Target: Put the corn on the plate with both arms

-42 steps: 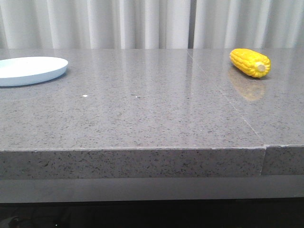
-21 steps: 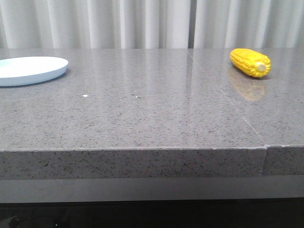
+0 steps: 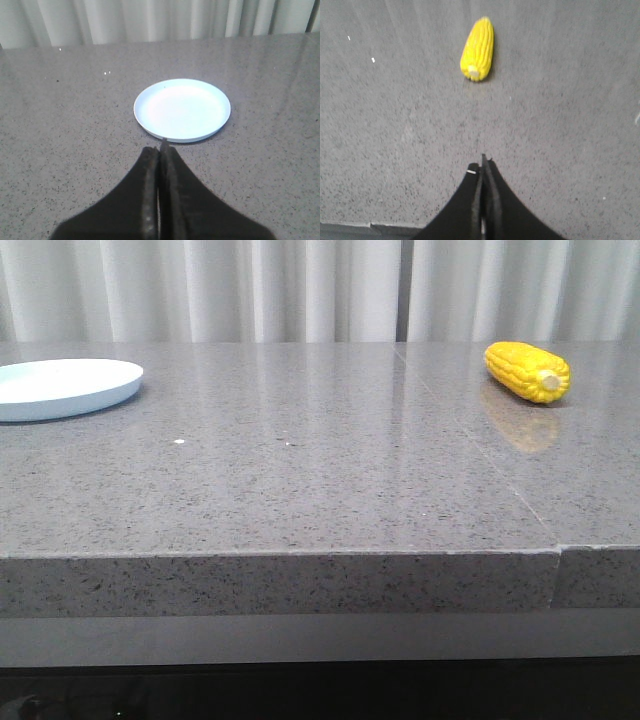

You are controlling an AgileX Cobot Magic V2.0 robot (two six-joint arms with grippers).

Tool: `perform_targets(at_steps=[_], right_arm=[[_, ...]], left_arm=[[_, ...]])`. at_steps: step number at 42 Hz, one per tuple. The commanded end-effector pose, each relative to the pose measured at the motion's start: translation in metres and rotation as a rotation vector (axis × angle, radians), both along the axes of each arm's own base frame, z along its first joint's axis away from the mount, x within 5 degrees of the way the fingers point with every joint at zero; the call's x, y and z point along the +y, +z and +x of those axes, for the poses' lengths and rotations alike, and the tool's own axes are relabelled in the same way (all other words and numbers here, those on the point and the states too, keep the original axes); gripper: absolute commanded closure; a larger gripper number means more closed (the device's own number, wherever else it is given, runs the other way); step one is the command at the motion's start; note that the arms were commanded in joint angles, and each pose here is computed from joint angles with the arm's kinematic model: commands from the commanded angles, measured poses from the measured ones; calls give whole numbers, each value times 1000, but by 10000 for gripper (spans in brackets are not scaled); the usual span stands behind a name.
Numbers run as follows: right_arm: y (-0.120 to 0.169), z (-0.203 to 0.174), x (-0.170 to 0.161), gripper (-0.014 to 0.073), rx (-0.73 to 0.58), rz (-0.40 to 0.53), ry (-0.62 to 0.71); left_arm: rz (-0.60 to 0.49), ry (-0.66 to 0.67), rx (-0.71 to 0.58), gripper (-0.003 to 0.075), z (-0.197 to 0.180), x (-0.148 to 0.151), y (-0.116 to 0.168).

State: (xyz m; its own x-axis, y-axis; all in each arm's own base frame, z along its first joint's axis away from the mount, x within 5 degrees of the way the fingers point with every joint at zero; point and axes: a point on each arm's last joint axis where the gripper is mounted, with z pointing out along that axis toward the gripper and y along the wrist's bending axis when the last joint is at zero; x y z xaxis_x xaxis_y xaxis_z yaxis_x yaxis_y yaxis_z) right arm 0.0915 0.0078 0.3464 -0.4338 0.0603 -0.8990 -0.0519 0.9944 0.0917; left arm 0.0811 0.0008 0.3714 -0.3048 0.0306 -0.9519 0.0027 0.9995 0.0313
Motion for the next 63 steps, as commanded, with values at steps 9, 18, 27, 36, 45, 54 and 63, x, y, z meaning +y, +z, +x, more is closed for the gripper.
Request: perform_targets(at_steps=[9, 18, 27, 36, 45, 54, 63], right_arm=[[6, 19, 0, 660, 0, 3, -5], [5, 19, 0, 528, 13, -12, 4], [4, 18, 0, 81, 25, -22, 10], [4, 18, 0, 65, 28, -22, 10], [4, 18, 0, 65, 28, -22, 10], [4, 18, 0, 65, 28, -22, 10], [4, 18, 0, 65, 28, -22, 10]], left_arm=[[-7, -14, -39, 740, 6, -2, 4], [-6, -14, -33, 650, 7, -2, 2], [-6, -14, -33, 268, 7, -2, 2], [-3, -10, 69, 244, 14, -2, 0], [32, -13, 278, 247, 48, -2, 1], [97, -5, 484, 247, 100, -1, -5], [25, 13, 536, 247, 152, 15, -2]])
